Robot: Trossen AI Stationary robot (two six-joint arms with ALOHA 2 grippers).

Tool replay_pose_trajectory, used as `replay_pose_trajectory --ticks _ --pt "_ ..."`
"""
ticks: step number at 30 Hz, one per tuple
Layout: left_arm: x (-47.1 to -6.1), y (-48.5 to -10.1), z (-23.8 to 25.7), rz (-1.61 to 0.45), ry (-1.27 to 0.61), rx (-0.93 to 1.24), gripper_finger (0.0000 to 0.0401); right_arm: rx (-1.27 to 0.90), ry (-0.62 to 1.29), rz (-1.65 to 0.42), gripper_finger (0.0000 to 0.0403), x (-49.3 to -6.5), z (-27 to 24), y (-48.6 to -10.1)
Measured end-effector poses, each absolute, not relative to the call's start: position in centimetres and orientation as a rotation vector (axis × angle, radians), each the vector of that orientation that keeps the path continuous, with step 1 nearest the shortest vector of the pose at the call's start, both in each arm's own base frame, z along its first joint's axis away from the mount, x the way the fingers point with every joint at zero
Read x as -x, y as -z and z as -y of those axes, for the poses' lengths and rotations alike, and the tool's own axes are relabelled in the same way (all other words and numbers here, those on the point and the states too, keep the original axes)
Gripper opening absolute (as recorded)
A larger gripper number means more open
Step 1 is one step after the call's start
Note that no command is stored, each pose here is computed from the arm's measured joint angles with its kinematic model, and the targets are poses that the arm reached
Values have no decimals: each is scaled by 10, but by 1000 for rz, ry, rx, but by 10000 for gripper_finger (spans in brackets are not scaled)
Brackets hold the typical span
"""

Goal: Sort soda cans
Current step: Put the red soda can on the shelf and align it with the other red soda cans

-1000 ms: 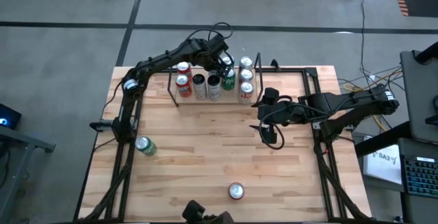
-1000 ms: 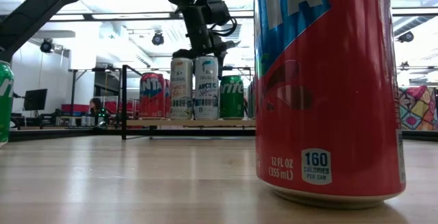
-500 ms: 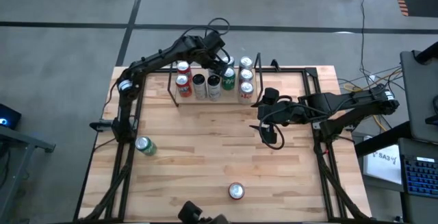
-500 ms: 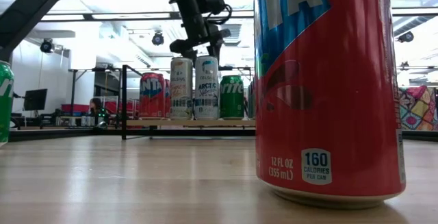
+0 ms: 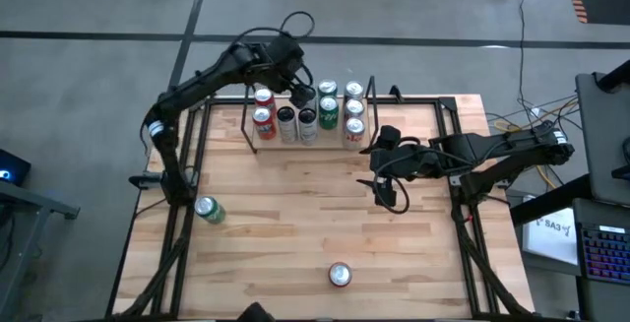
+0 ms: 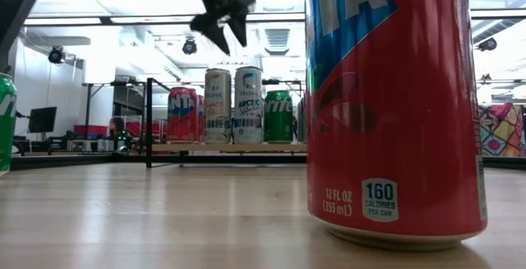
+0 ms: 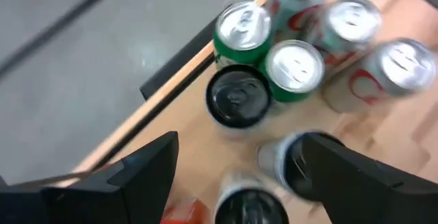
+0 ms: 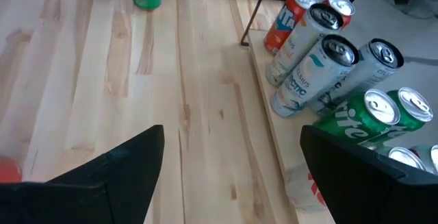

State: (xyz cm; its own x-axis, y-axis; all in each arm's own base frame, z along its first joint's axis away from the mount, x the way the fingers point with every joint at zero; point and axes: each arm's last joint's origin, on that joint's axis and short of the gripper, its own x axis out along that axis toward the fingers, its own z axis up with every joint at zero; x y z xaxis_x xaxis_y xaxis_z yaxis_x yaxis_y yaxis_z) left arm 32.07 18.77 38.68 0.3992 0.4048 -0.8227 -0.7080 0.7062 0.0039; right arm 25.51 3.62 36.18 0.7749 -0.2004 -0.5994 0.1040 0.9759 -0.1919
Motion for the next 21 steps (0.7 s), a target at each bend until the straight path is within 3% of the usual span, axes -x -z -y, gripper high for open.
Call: replay_pose_trajectory --ticks 5,10,21 --pt "-311 -414 -148 -859 -628 219 275 129 167 -590 329 -260 -37 -365" --pt "-309 -423 -80 -718 -478 53 230 109 166 -502 329 -267 -38 -361" --pt "-261 -376 60 -396 -83 -137 120 115 96 -311 329 -281 -42 -317"
